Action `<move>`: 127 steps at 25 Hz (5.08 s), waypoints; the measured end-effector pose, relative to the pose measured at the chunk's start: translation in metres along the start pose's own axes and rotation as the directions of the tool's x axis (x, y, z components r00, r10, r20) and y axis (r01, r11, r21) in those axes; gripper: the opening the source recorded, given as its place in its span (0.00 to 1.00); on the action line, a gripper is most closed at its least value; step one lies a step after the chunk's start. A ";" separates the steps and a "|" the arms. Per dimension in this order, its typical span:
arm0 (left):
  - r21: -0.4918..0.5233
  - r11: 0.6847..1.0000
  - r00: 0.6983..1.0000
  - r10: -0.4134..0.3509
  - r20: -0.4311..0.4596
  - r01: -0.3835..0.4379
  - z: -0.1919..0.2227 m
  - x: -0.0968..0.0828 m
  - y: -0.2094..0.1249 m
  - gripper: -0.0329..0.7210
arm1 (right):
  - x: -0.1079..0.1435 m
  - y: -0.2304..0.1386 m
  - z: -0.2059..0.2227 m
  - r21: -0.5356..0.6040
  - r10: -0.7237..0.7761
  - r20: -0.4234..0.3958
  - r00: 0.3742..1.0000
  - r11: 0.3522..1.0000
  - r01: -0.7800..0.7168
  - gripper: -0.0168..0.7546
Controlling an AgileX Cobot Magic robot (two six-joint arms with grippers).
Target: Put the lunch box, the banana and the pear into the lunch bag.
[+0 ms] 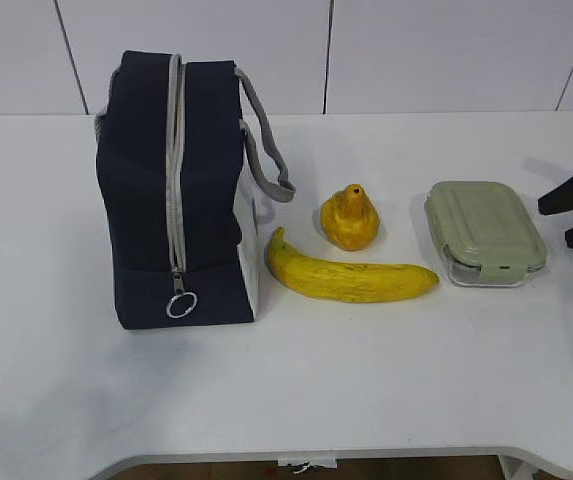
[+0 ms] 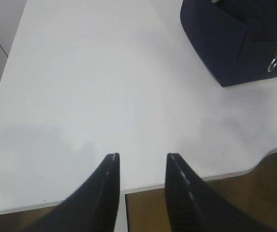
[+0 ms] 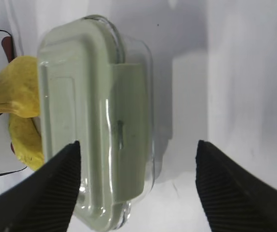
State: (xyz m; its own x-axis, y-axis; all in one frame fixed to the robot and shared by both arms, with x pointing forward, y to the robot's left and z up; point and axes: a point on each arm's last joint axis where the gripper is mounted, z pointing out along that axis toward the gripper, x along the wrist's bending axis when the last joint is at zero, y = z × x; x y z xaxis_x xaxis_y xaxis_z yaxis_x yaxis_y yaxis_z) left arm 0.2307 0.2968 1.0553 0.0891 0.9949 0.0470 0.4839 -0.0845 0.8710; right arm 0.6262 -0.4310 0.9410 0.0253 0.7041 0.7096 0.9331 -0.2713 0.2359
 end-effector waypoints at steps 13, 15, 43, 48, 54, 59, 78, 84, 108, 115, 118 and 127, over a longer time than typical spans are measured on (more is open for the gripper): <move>0.000 1.000 1.000 0.000 0.000 0.000 0.000 0.000 0.000 0.37 | -0.001 0.008 0.030 0.023 -0.020 -0.048 0.999 1.000 0.021 0.74; 0.000 1.000 1.000 0.000 0.000 0.000 0.000 0.000 0.000 0.37 | 0.002 0.008 0.034 0.029 -0.038 -0.055 0.998 0.999 0.039 0.74; 0.000 1.000 1.000 0.000 0.000 0.000 0.000 0.000 0.000 0.37 | 0.010 0.008 0.051 0.037 -0.081 -0.090 0.993 0.996 0.085 0.74; 0.000 1.000 1.000 0.000 0.000 0.000 0.000 0.000 0.000 0.37 | 0.010 0.008 0.052 0.038 -0.084 -0.090 0.992 0.995 0.088 0.72; 0.000 1.000 1.000 0.000 0.000 0.000 0.000 0.000 0.000 0.37 | 0.010 0.009 0.052 0.035 -0.083 -0.093 0.992 0.996 0.086 0.66; 0.000 1.000 1.000 0.000 0.000 0.000 0.000 0.000 0.000 0.37 | 0.012 0.009 0.052 0.026 -0.075 -0.109 0.991 0.997 0.078 0.55; 0.000 1.000 1.000 0.000 0.000 0.000 0.000 0.000 0.000 0.37 | 0.013 0.010 0.051 0.024 0.012 -0.114 0.993 1.000 -0.010 0.49; 0.000 1.000 1.000 0.000 0.000 0.000 0.000 0.000 0.000 0.37 | 0.023 0.011 0.036 0.025 0.041 -0.040 0.998 0.999 -0.040 0.49; 0.204 0.952 0.917 -0.281 0.284 0.228 0.050 -0.018 0.096 0.37 | 0.160 0.010 -0.007 -0.125 -0.066 -0.202 0.977 0.991 0.041 0.49; 0.347 0.896 0.864 -0.390 0.319 0.276 0.104 -0.018 0.157 0.37 | 0.191 0.006 0.012 -0.107 -0.072 -0.313 0.947 0.993 0.040 0.49; 0.384 0.889 0.862 -0.384 0.330 0.249 0.133 -0.016 0.178 0.41 | 0.202 0.002 0.021 -0.086 -0.083 -0.330 0.940 0.995 0.057 0.49; 0.471 0.859 0.805 -0.419 0.419 0.201 0.221 -0.019 0.214 0.50 | 0.257 0.003 0.025 -0.110 -0.234 -0.378 0.896 0.972 0.207 0.49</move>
State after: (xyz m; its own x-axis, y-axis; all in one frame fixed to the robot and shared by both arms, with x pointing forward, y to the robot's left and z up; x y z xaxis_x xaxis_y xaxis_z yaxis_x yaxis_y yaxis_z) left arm 0.5246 0.2480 1.1325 0.2341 0.8136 -0.5322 0.8436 0.1020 0.5271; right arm 0.6447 -0.2347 1.1077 -0.3308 0.4464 0.8314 0.8728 -0.1904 0.4495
